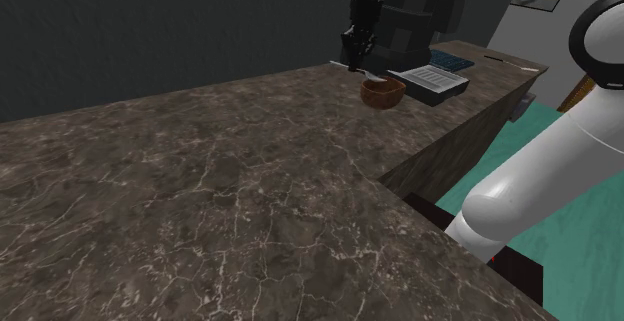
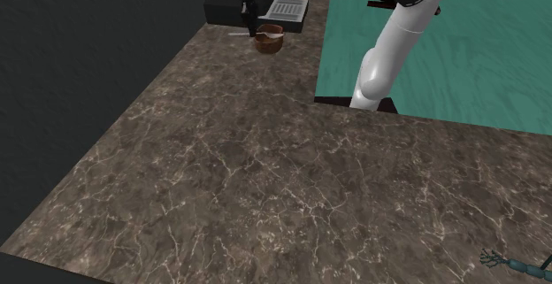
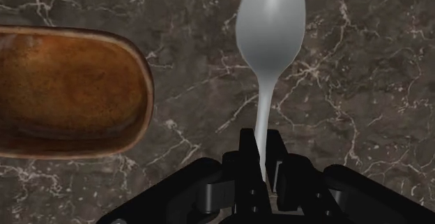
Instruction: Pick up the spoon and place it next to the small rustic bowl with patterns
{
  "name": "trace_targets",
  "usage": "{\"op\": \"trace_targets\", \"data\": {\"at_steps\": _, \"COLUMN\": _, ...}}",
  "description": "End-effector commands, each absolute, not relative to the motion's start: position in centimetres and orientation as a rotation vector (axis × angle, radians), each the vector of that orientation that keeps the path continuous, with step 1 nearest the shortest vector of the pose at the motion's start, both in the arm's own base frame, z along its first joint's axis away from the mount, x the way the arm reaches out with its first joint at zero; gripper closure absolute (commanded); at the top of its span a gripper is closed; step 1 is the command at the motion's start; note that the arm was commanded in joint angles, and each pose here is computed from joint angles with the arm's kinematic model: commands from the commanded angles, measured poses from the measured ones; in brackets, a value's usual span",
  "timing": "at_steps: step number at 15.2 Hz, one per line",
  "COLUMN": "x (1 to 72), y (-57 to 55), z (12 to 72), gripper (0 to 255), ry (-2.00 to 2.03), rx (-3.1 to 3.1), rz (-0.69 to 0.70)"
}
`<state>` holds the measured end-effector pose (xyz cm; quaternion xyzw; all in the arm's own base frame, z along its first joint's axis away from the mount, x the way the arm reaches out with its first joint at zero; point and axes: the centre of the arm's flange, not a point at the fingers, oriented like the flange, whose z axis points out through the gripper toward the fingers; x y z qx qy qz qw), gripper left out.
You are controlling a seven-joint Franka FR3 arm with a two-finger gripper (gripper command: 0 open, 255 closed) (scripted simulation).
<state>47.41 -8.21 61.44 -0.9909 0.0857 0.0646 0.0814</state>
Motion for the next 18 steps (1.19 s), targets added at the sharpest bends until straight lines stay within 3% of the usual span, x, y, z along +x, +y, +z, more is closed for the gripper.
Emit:
{"op": "trace_targets", "data": {"at_steps": 1, "x": 47.4, "y": -8.2, "z": 60.4, "gripper": 255, "ry": 0.256, "rx": -2.961, "rz": 0.192}}
{"op": "trace_targets", "data": {"at_steps": 18, "x": 47.4, "y": -8.2, "z": 51.5, "gripper": 255, "ry": 0.256, "rx": -2.961, "rz": 0.192}}
